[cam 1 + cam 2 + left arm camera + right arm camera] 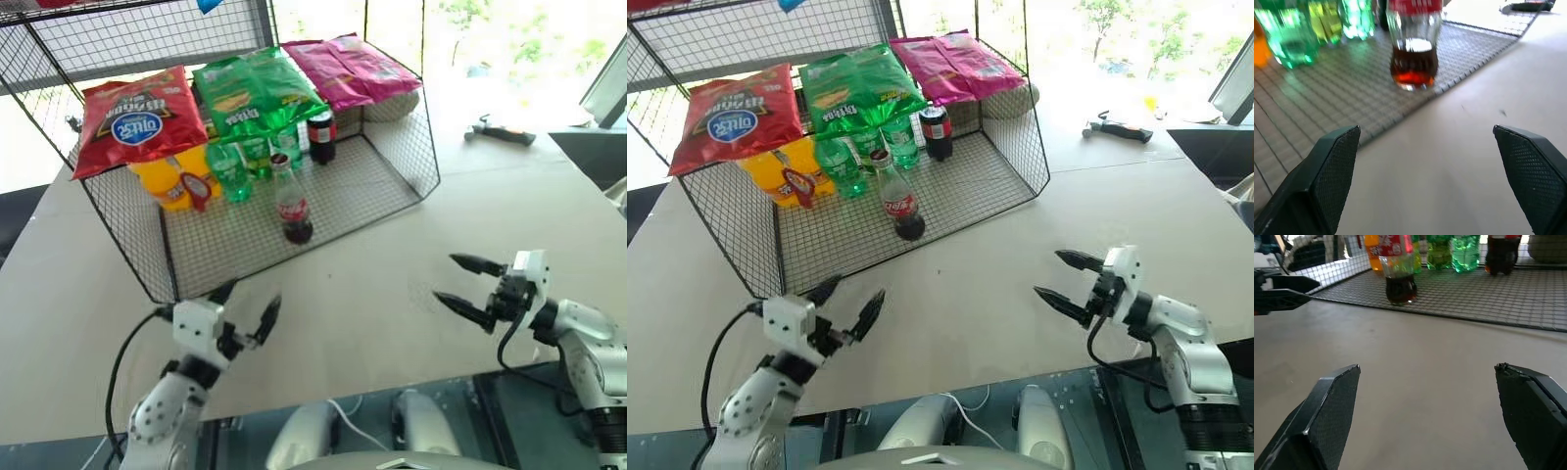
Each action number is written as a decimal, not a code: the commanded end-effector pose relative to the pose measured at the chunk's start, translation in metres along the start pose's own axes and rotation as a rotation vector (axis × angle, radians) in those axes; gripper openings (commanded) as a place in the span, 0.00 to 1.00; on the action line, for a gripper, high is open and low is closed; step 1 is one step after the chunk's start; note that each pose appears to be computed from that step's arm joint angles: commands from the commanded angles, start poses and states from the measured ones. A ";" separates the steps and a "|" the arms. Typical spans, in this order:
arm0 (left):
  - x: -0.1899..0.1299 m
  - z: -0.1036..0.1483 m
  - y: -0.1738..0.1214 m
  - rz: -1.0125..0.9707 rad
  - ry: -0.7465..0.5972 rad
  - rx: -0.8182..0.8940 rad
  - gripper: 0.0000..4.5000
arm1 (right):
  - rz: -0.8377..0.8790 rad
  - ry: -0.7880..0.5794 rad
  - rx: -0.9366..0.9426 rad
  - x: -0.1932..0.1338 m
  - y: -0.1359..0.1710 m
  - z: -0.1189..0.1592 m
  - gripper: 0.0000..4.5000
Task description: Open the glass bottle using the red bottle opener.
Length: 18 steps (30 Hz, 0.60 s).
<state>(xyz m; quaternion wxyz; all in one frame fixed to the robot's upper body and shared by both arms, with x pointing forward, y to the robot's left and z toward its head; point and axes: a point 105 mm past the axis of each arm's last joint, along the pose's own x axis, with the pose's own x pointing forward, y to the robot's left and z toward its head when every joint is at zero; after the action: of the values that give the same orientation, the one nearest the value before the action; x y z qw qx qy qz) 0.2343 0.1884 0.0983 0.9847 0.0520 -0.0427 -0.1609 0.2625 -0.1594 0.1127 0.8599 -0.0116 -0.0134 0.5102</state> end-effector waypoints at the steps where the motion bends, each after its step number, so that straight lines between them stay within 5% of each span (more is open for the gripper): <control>1: 0.009 0.023 0.006 0.071 -0.072 0.046 1.00 | 0.051 -0.060 0.002 0.011 0.014 0.020 0.99; 18: 0.055 0.069 0.073 0.487 -0.244 0.210 1.00 | 0.195 -0.268 -0.009 0.049 0.052 0.083 0.99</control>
<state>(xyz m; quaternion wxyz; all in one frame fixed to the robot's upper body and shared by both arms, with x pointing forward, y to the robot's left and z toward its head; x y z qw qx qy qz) 0.3040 0.2236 0.1642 0.9793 0.1092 -0.1617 0.0542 0.2458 -0.0965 0.1768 0.8104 0.0478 -0.0992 0.5755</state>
